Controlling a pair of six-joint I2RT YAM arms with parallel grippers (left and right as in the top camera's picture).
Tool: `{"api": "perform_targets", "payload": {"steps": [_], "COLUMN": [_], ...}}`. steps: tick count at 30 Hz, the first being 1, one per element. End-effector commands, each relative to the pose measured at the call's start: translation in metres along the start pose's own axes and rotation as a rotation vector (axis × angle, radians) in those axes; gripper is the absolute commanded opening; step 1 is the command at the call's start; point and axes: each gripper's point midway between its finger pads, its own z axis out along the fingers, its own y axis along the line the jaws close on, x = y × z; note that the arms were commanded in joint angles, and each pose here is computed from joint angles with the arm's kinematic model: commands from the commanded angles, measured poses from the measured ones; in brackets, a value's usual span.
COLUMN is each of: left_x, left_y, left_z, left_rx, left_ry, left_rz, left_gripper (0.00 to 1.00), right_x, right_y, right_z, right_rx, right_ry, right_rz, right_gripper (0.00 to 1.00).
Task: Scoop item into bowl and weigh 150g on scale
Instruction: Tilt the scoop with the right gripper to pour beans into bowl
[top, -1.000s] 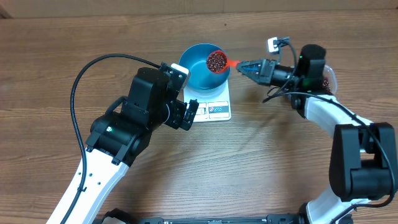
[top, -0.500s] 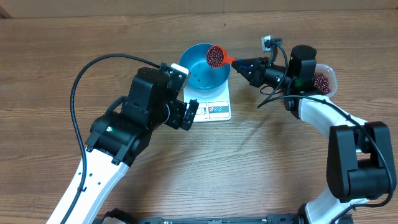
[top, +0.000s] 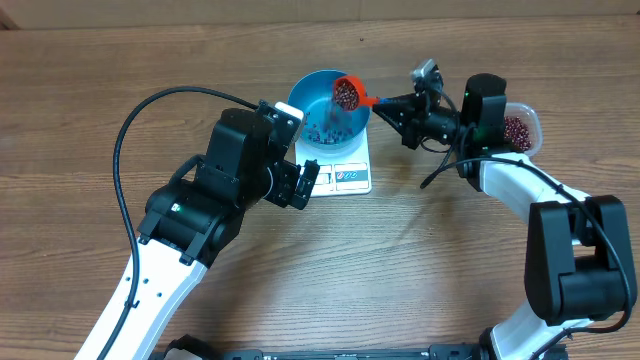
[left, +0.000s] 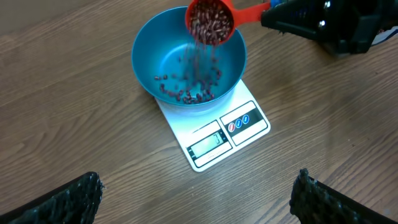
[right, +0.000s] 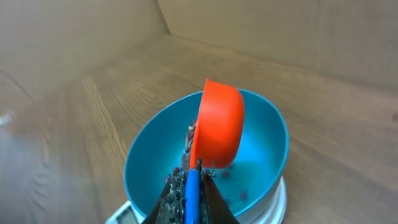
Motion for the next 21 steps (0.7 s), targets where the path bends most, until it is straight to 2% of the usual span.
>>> {"api": "perform_targets", "payload": {"steps": [1,12,21], "left_x": [0.0039,0.0039,0.0039], "left_y": [0.0005,0.0005,0.0005], "left_z": [0.0032,0.0032,0.0032], "left_rx": [-0.008,-0.008,-0.008], "left_ry": [0.013,0.013,0.013], "left_rz": [-0.007,-0.007,-0.007], "left_gripper": [1.0,1.0,1.0], "right_x": [-0.0021,-0.0027,-0.0032], "right_y": [0.0064,0.0146,0.0145], "right_z": [0.006,0.0061,0.0061], "right_rx": [-0.018,-0.062,-0.059], "right_ry": [-0.002,-0.021,-0.027], "right_rz": [-0.211,-0.524,-0.7], "right_gripper": [0.04,0.04,0.04]}}
